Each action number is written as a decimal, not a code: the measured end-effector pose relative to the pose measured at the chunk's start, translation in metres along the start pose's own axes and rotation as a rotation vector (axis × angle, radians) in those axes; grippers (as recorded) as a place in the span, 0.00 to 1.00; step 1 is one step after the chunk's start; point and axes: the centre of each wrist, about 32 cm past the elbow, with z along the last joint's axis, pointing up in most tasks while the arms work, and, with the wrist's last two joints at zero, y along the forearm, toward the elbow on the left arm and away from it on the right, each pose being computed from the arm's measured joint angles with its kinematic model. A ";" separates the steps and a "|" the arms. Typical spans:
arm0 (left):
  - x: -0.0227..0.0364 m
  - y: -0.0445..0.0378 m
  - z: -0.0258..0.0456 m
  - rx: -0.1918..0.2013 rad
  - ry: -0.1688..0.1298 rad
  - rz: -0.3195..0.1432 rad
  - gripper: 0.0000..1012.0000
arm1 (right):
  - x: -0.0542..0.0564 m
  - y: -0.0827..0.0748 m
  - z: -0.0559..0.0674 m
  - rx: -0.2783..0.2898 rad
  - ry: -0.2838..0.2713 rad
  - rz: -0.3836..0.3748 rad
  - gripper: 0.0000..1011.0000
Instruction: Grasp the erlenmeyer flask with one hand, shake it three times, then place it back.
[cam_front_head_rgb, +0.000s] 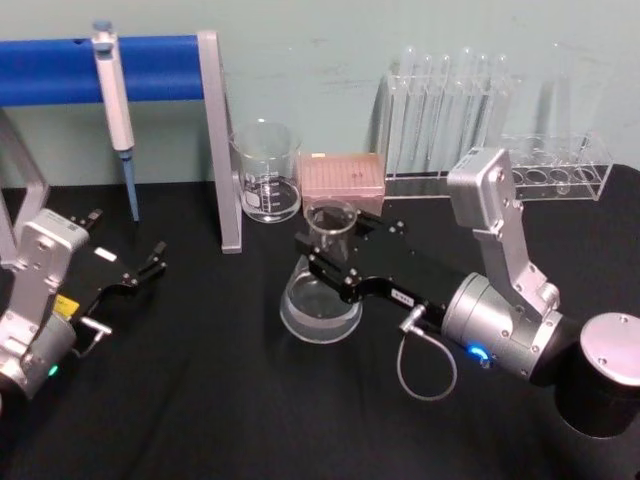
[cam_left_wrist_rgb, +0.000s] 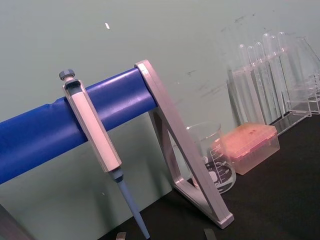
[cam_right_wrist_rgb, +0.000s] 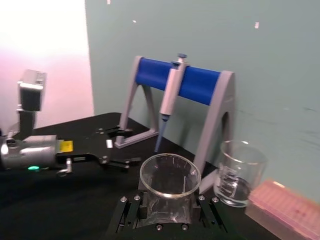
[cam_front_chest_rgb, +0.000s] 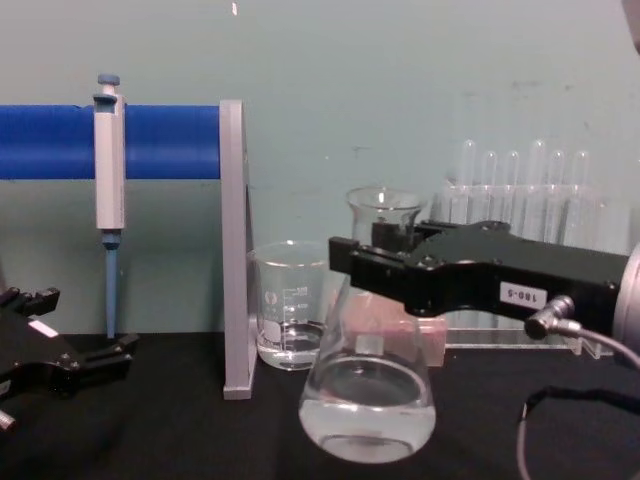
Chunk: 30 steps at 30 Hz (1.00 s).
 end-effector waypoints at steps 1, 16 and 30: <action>0.0000 0.0000 0.0000 0.000 0.000 0.000 0.99 | 0.000 0.000 0.000 0.000 0.000 0.008 0.45; 0.0000 0.0000 0.0000 0.000 0.000 0.000 0.99 | 0.006 -0.004 -0.001 -0.004 -0.007 0.016 0.45; 0.0000 0.0000 0.0000 0.000 0.000 0.000 0.99 | 0.013 -0.009 -0.002 -0.026 -0.013 -0.169 0.45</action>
